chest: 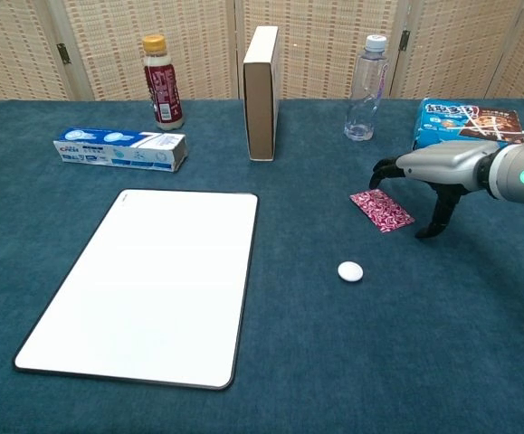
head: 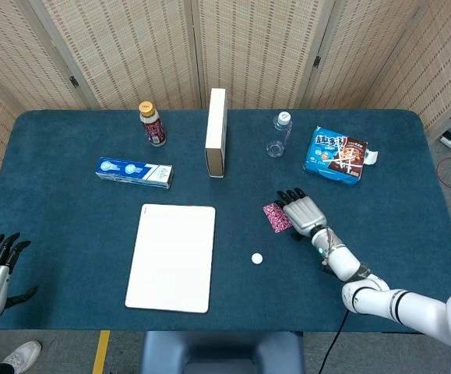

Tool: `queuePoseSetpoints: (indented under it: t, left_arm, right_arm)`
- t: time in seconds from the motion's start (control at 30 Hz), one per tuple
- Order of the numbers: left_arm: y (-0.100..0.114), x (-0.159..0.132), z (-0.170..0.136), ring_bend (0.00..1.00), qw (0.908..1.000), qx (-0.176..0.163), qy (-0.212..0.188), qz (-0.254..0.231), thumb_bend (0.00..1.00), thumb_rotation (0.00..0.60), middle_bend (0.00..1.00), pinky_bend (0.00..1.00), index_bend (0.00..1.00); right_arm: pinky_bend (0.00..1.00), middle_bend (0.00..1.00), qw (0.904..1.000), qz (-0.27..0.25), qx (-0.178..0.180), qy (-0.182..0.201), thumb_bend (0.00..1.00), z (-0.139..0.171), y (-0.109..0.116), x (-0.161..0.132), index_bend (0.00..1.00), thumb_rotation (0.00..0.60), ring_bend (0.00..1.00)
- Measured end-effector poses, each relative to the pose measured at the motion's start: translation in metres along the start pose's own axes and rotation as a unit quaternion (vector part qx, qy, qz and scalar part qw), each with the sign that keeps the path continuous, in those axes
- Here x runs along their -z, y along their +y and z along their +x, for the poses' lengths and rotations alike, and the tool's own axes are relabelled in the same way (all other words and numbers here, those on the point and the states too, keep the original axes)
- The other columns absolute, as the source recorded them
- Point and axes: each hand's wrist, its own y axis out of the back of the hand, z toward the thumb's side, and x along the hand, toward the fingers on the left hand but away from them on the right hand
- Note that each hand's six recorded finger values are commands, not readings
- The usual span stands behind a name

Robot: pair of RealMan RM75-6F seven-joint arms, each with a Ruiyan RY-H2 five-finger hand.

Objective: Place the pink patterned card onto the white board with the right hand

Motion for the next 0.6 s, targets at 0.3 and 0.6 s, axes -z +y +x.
queuePoseSetpoints:
  t: [0.3, 0.6]
  left_arm:
    - [0.002, 0.001, 0.0, 0.06, 1.0, -0.002, 0.001, 0.001, 0.18, 0.6, 0.12, 0.0, 0.21]
    - [0.0, 0.006, -0.002, 0.06, 1.0, 0.002, 0.008, 0.002, 0.18, 0.6, 0.12, 0.0, 0.21]
  right_arm:
    - [0.0, 0.04, 1.0, 0.005, -0.005, 0.004, 0.27, -0.012, 0.005, -0.009, 0.14, 0.6, 0.03]
    - [0.0, 0.04, 0.9998, 0.009, -0.018, 0.003, 0.27, -0.02, 0.004, -0.011, 0.15, 0.6, 0.03]
